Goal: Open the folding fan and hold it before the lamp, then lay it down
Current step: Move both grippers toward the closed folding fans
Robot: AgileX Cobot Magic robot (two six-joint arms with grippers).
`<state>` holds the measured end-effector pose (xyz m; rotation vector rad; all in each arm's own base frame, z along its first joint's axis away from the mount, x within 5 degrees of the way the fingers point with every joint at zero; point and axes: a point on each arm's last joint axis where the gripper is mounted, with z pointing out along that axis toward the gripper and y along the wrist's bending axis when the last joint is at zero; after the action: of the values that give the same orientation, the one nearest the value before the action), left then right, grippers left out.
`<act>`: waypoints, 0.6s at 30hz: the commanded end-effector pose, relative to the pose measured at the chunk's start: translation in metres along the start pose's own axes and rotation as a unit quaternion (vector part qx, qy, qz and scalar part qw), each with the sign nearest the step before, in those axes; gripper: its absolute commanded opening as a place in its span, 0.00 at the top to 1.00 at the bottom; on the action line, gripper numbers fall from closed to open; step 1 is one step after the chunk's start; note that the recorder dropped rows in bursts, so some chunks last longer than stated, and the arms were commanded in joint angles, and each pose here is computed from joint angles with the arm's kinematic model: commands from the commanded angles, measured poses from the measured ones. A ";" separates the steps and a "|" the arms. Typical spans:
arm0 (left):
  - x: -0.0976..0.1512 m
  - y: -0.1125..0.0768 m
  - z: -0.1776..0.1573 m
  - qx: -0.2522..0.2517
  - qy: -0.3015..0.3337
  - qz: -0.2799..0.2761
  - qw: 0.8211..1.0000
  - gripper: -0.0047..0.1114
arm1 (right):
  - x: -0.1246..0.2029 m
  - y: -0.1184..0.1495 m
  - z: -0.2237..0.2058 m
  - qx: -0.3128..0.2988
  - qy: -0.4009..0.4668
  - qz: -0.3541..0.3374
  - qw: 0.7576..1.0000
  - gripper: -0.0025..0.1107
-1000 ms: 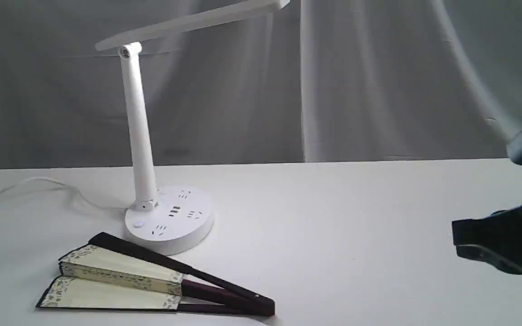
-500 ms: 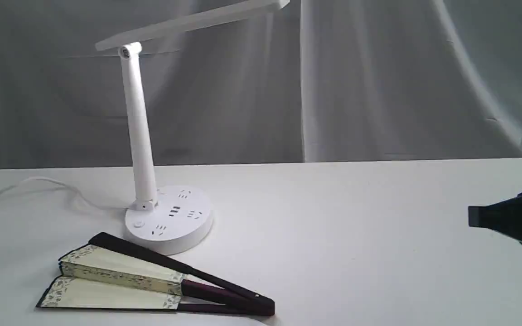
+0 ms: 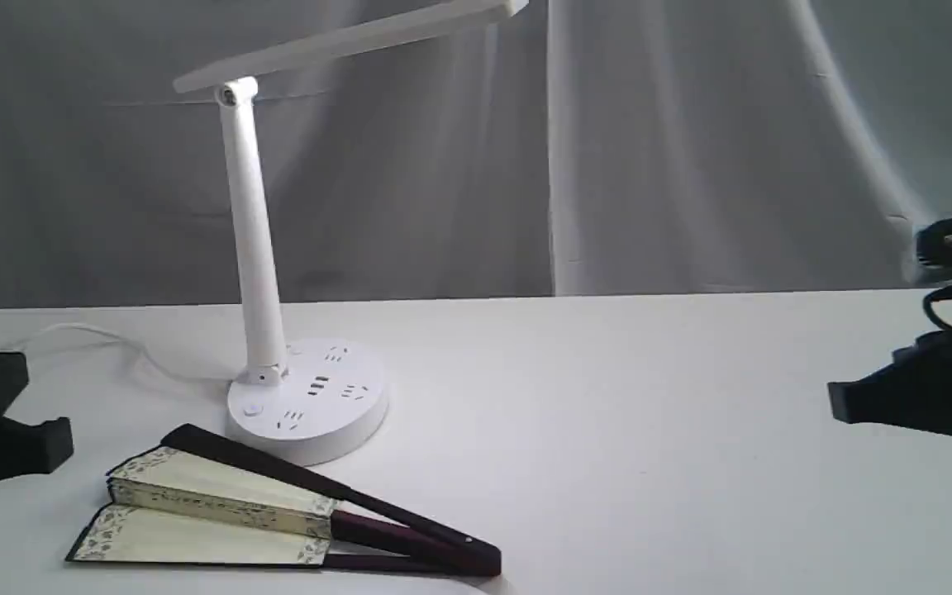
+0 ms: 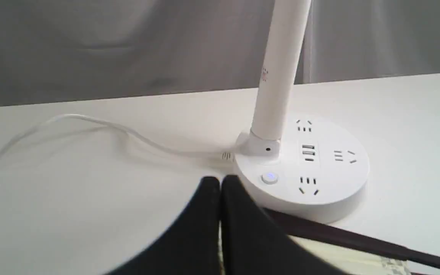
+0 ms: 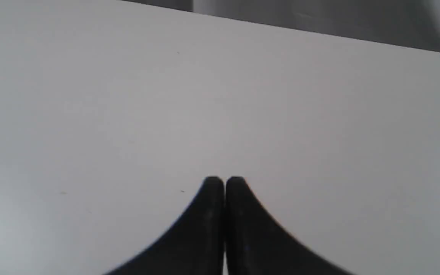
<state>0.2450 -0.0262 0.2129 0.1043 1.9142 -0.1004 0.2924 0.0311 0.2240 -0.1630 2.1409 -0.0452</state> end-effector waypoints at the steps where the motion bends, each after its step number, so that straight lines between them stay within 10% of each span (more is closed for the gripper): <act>1: 0.003 0.001 0.004 -0.003 -0.001 -0.010 1.000 0.96 | -0.001 0.005 0.000 -0.004 0.000 0.129 0.992 0.98; 5: 0.004 0.001 0.004 -0.004 0.004 -0.010 1.000 0.96 | 0.008 0.005 -0.001 -0.045 0.062 0.259 0.963 0.98; 13: 0.004 0.001 0.004 -0.004 0.003 -0.010 1.000 0.96 | 0.012 -0.014 0.003 -0.169 0.190 0.291 0.922 0.98; 18: 0.006 0.001 0.004 -0.005 0.017 -0.010 1.000 0.96 | 0.022 -0.035 0.013 -0.159 0.263 0.157 0.938 0.98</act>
<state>0.2469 -0.0263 0.2076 0.1026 1.9359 -0.1003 0.2956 -0.0008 0.2043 0.1458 2.6150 0.5875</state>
